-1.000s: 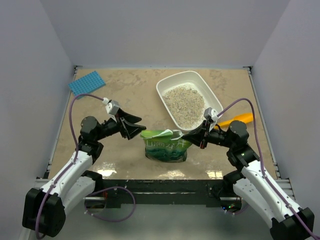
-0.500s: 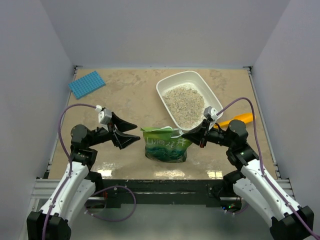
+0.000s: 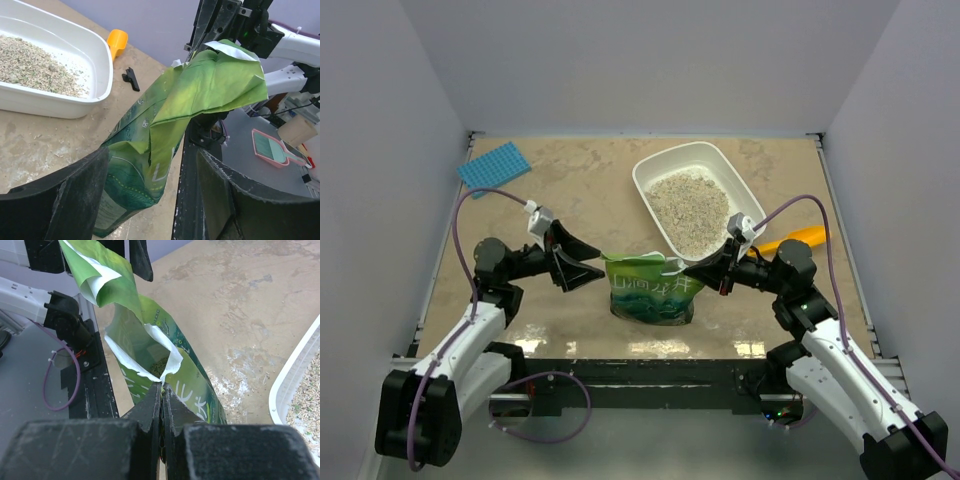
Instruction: Fill the litter box with clean litter
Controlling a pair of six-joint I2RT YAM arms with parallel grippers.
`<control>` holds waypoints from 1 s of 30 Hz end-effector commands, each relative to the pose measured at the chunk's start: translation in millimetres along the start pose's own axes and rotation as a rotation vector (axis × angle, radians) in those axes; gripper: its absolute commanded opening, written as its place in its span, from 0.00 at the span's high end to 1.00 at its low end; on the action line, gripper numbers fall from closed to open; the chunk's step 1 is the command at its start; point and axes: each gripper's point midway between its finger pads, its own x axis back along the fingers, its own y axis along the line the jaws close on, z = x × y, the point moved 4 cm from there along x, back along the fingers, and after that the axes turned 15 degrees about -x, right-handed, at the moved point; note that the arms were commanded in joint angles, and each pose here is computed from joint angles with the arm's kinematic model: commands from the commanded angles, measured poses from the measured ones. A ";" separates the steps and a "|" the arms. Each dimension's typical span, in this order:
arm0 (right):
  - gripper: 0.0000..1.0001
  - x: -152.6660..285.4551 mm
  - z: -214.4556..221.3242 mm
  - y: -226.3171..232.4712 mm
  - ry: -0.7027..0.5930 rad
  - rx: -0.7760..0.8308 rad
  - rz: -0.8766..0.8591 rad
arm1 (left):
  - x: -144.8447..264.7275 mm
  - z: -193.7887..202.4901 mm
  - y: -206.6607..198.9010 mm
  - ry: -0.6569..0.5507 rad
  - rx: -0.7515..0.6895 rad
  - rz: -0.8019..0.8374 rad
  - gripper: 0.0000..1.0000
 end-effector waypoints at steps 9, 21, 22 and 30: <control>1.00 -1.6 -17.8 17.1 -0.063 0.047 -0.079 | -32.6 -31.3 -7.3 -0.031 -0.130 0.144 0.26; 1.00 0.1 -11.9 8.8 -0.070 -0.061 -0.006 | -50.1 -14.2 0.8 -0.002 -0.090 0.182 0.85; 1.00 0.2 -11.8 9.3 -0.074 -0.075 -0.003 | -50.4 -13.0 2.3 -0.001 -0.087 0.173 0.92; 1.00 4.3 -10.4 24.5 -0.050 -0.290 -0.017 | -53.6 -13.0 15.0 0.082 0.040 0.069 1.00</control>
